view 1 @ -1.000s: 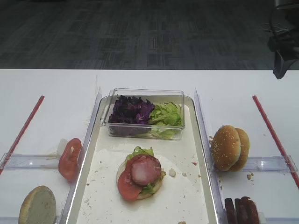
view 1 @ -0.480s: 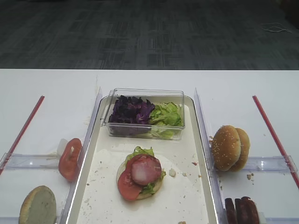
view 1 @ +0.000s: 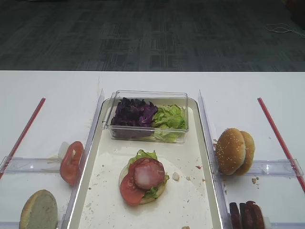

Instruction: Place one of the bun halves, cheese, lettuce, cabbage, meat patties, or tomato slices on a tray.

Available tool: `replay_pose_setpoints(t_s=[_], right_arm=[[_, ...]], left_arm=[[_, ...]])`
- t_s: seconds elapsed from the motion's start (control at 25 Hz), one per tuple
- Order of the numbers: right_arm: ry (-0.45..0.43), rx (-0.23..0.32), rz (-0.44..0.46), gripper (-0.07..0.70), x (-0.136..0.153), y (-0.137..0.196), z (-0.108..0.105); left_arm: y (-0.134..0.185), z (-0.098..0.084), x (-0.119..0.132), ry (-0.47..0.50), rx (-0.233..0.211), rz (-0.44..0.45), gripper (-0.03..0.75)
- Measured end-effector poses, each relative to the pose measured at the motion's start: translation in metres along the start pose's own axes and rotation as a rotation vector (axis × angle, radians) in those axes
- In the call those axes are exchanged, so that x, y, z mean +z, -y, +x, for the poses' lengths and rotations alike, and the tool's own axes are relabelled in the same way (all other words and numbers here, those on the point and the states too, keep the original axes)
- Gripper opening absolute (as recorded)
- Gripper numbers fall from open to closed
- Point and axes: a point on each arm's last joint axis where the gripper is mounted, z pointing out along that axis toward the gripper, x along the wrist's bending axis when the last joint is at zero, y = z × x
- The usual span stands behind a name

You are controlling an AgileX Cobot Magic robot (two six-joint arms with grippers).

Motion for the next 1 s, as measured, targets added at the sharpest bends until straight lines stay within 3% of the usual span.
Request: replay_pose_setpoints(t_s=[0.44, 1.0], right_arm=[[0.007, 0.053, -0.155, 0.660, -0.004, 0.078, 0.008], [0.015, 0.076, -0.383, 0.660, -0.029, 0.114, 0.012]], left_arm=[[0.000, 0.000, 0.000, 0.000, 0.000, 0.000, 0.491], [0.000, 0.000, 0.000, 0.000, 0.000, 0.000, 0.491]])
